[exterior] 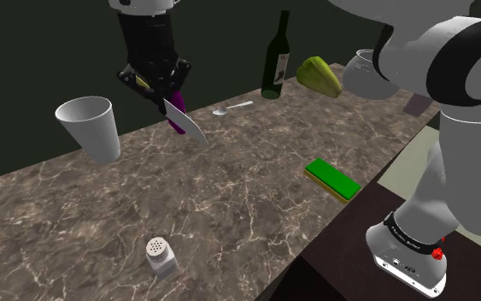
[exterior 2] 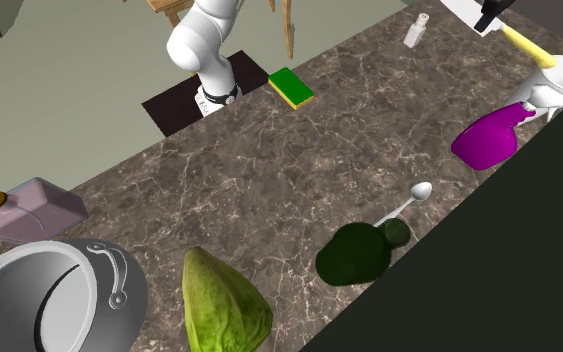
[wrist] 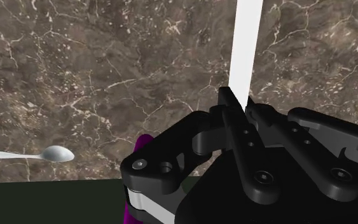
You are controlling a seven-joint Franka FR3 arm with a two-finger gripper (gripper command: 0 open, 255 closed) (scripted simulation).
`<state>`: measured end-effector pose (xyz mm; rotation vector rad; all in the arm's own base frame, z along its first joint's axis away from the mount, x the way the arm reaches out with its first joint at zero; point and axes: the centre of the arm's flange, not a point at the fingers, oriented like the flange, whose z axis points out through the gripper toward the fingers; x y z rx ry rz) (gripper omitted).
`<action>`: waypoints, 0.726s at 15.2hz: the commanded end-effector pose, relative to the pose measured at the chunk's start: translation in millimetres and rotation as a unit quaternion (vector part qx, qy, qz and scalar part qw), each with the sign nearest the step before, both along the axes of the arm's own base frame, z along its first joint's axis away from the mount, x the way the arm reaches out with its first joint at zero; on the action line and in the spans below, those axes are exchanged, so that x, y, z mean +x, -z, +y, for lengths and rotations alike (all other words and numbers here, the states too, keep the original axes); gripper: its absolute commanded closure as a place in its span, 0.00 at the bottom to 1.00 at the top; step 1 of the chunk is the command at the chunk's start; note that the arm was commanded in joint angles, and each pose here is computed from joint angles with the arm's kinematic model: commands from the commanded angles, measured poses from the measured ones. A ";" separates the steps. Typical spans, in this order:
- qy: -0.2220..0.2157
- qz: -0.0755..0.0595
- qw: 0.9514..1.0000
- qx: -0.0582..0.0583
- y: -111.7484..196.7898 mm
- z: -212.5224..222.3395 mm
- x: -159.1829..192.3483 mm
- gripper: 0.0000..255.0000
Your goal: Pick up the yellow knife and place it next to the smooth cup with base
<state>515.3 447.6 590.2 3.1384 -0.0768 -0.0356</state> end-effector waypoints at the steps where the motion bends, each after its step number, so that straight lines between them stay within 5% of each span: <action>1: 0.000 0.000 1.000 0.000 10.7 0.2 -0.1 1.00; 11: 0.000 0.000 1.000 0.000 63.5 0.2 -0.1 1.00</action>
